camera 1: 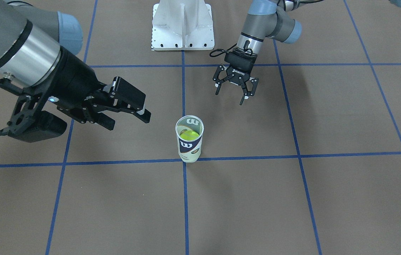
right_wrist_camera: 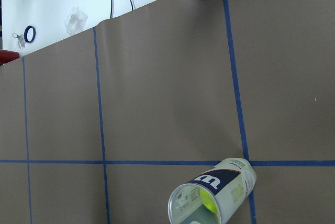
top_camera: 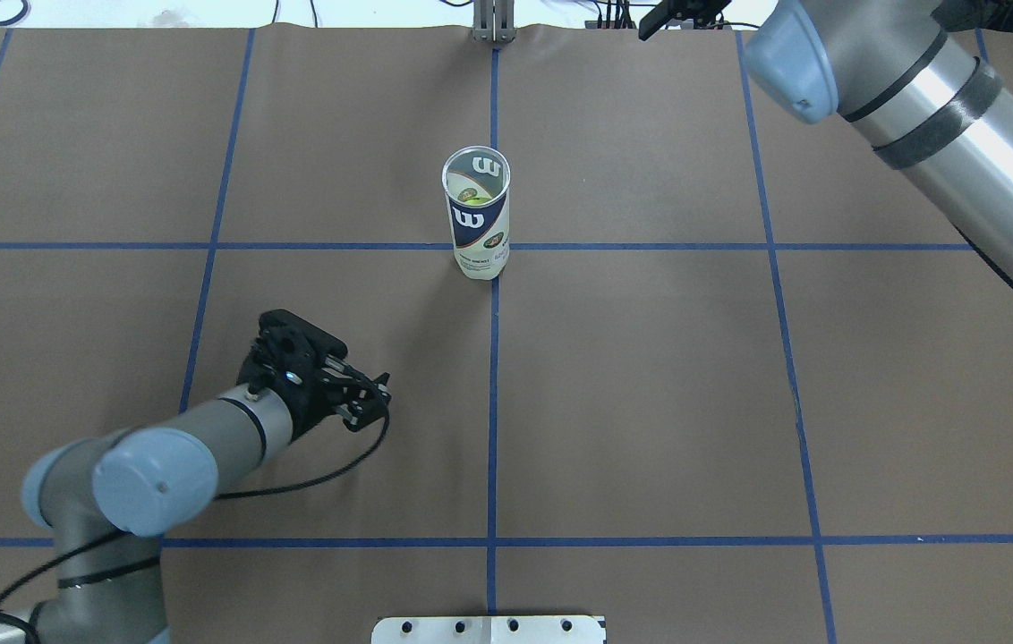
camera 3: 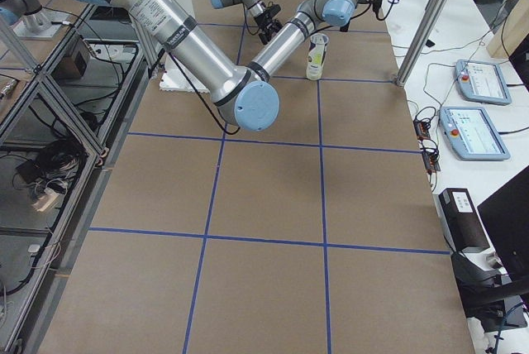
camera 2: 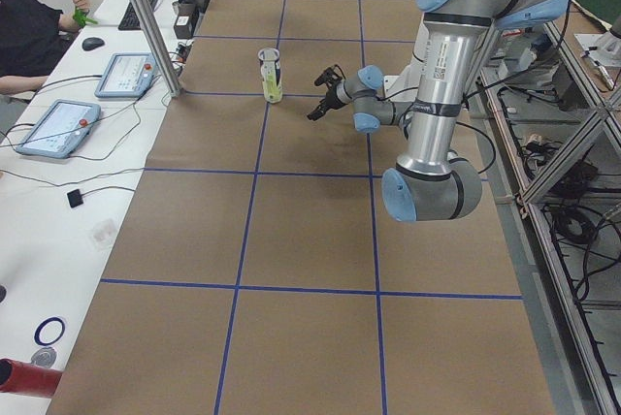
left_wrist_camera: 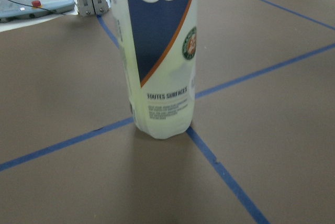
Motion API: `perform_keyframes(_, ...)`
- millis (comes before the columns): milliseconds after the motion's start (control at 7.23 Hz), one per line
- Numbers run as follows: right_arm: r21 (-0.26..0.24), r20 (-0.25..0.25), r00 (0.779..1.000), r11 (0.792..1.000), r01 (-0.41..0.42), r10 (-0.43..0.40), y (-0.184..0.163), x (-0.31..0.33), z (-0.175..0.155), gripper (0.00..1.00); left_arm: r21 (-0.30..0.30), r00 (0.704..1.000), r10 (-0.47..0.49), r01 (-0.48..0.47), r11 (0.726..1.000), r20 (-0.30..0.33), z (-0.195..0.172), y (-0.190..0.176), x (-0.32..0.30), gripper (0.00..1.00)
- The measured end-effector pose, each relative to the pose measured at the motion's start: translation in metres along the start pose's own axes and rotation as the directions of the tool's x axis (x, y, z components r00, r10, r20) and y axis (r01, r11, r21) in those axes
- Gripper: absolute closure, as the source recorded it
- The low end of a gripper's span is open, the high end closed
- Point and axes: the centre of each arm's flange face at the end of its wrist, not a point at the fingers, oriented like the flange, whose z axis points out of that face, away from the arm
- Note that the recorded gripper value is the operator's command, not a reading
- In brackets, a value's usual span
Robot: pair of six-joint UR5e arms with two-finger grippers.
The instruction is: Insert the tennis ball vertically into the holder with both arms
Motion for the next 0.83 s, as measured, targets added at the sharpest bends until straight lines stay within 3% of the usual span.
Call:
perform_keyframes(138, 0.006, -0.011, 1.000, 1.000, 0.014, -0.014, -0.008, 0.026, -0.010, 0.00, -0.104, 0.999, -0.028, 0.027, 0.994, -0.014, -0.012, -0.020, -0.044, 0.00)
perform_keyframes(415, 0.025, -0.053, 0.997, 0.998, 0.053, -0.052, -0.023, 0.093, -0.026, 0.00, -0.296, 0.993, -0.109, 0.094, 0.951, -0.034, -0.048, -0.077, -0.134, 0.00)
perform_keyframes(691, 0.021, -0.121, 0.984, 0.990, 0.137, -0.133, -0.034, 0.187, -0.036, 0.00, -0.388, 0.994, -0.106, 0.100, 0.916, 0.007, -0.083, -0.109, -0.224, 0.00)
perform_keyframes(830, 0.004, -0.161, 0.970, 0.982, 0.186, -0.183, -0.035, 0.242, -0.040, 0.00, -0.416, 0.989, -0.126, 0.145, 0.898, 0.073, -0.100, -0.119, -0.274, 0.00)
